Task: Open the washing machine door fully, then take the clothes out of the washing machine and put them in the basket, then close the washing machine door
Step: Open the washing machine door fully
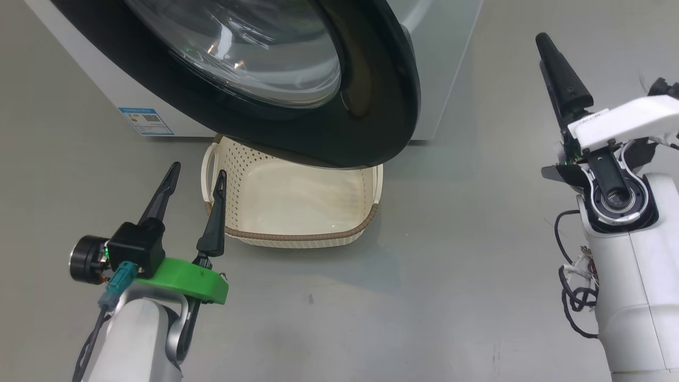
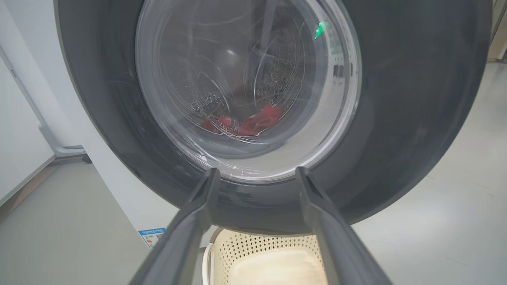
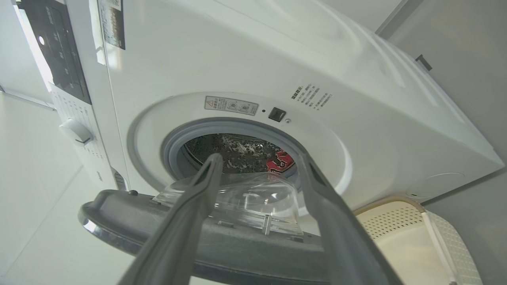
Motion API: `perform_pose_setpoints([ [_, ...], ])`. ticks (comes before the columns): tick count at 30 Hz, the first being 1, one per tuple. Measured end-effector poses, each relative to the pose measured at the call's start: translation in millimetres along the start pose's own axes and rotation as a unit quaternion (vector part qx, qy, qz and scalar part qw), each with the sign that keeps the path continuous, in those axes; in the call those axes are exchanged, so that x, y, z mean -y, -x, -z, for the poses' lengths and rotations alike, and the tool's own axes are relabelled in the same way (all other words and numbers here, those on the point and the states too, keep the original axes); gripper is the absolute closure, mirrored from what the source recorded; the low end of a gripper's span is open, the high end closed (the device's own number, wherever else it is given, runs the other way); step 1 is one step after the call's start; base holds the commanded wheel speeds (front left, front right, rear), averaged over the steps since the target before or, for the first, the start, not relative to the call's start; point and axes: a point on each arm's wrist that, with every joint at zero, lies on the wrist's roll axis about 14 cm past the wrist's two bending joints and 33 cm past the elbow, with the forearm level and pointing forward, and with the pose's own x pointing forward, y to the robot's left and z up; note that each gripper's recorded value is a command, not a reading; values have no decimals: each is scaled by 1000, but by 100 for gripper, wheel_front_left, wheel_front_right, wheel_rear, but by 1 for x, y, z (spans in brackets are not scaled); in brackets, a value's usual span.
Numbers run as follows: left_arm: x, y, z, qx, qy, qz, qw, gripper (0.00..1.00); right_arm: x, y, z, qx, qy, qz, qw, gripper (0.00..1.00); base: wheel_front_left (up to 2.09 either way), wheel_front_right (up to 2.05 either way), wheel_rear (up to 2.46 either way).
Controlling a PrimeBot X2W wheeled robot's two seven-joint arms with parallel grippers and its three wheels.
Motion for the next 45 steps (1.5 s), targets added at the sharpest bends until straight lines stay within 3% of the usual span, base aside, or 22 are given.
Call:
perform_pose_setpoints([
  [4, 2, 2, 0, -1, 1, 2, 1000, 0, 13, 17, -17, 39, 91, 27, 995, 0, 0, 0, 0],
  [6, 4, 2, -1, 0, -1, 4, 1000, 0, 15, 25, -26, 52, 164, 36, 984, 0, 0, 0, 0],
  [13, 8, 6, -5, 4, -3, 9, 1000, 0, 18, 49, -42, 79, 367, 40, 926, 0, 0, 0, 0],
  [19, 10, 10, -6, 4, -3, 12, 1000, 0, 31, 65, -33, 67, 462, 41, 883, 0, 0, 0, 0],
  [21, 10, 12, -7, 5, -3, 12, 1000, 0, 41, 72, -28, 56, 478, 59, 875, 0, 0, 0, 0],
  [32, 9, 27, -5, -1, -2, 6, 1000, 0, 75, 107, -7, 35, 485, 138, 863, 0, 0, 0, 0],
  [45, 13, 26, -7, 2, -2, 12, 1000, 0, 73, 118, 3, 59, 461, 162, 870, 0, 0, 0, 0],
])
